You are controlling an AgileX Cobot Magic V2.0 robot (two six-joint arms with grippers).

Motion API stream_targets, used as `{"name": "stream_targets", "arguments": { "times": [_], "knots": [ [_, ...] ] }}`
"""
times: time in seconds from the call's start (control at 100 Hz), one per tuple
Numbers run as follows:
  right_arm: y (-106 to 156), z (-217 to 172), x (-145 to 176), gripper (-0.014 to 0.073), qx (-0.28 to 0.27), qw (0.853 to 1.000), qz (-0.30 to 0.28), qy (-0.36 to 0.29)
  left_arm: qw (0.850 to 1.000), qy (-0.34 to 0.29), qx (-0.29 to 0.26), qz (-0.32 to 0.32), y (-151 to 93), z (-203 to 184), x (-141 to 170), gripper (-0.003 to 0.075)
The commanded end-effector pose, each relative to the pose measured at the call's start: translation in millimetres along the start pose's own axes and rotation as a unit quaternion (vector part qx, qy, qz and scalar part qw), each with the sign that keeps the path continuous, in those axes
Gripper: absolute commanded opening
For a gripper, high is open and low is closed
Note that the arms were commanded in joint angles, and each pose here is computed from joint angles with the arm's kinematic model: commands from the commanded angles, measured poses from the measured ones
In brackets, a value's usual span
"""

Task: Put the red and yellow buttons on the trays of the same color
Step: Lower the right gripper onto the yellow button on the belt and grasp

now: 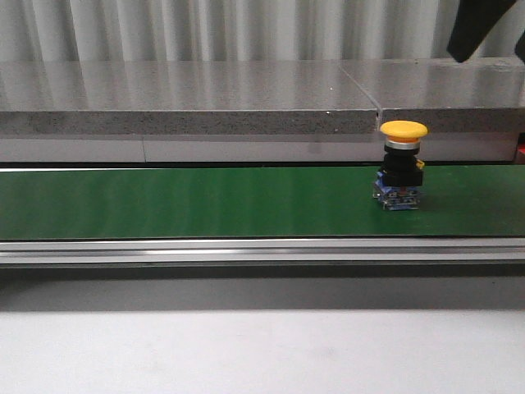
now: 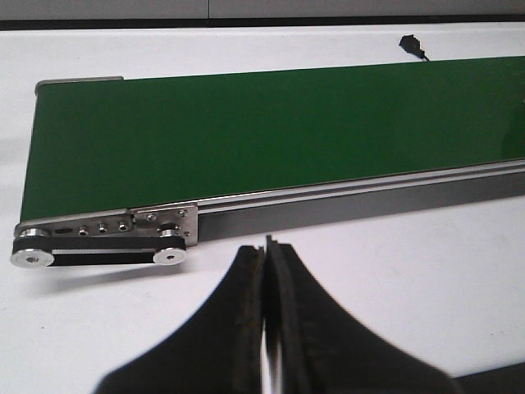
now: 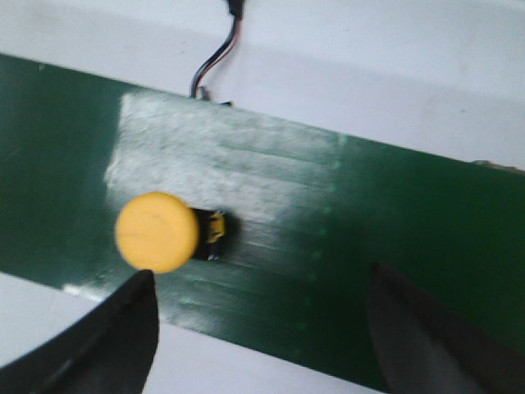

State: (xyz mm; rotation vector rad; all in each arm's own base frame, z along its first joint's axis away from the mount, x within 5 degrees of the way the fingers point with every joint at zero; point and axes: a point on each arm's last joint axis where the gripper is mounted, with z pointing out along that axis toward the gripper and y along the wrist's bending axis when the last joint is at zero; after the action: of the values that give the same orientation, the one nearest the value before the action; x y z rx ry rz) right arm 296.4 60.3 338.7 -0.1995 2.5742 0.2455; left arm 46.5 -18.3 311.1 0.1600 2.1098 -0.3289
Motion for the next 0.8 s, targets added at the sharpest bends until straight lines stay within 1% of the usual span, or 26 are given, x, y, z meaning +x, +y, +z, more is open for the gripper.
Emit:
{"name": "stream_targets", "arguments": {
  "times": [0.0, 0.09, 0.27, 0.51, 0.62, 0.67, 0.72, 0.79],
  "knots": [
    [11.7, -12.9, -3.3, 0.0533, -0.013, 1.0, -0.014, -0.024, 0.999, -0.041, 0.012, 0.0, -3.0, -3.5, -12.5, -0.002],
    [16.6, -5.6, -1.7, 0.0533, -0.018, 1.0, -0.018, -0.005, 0.999, -0.041, 0.012, 0.0, -3.0, -3.5, -12.5, -0.002],
    [15.5, 13.8, -0.2, 0.0533, -0.02, 0.999, -0.012, 0.035, 0.999, -0.041, 0.012, 0.0, -3.0, -3.5, -12.5, -0.002],
    [11.8, 49.5, -2.1, 0.0533, -0.018, 0.998, -0.009, 0.066, 0.999, -0.041, 0.012, 0.0, -3.0, -3.5, -12.5, -0.002],
    [8.0, 65.6, -5.1, 0.0526, -0.013, 0.998, -0.009, 0.063, 0.999, -0.041, 0.012, 0.0, -3.0, -3.5, -12.5, -0.002],
    [6.9, 70.5, -6.5, 0.0507, -0.012, 0.998, -0.008, 0.059, 0.999, -0.041, 0.012, 0.0, -3.0, -3.5, -12.5, -0.002],
    [6.3, 73.4, -7.0, 0.0464, -0.01, 0.998, -0.009, 0.058, 0.999, -0.041, 0.012, 0.0, -3.0, -3.5, -12.5, -0.002],
    [6.3, 73.9, -7.4, 0.037, -0.01, 0.998, -0.009, 0.056, 0.999, -0.041, 0.012, 0.0, -3.0, -3.5, -12.5, -0.002]
  ]
}}
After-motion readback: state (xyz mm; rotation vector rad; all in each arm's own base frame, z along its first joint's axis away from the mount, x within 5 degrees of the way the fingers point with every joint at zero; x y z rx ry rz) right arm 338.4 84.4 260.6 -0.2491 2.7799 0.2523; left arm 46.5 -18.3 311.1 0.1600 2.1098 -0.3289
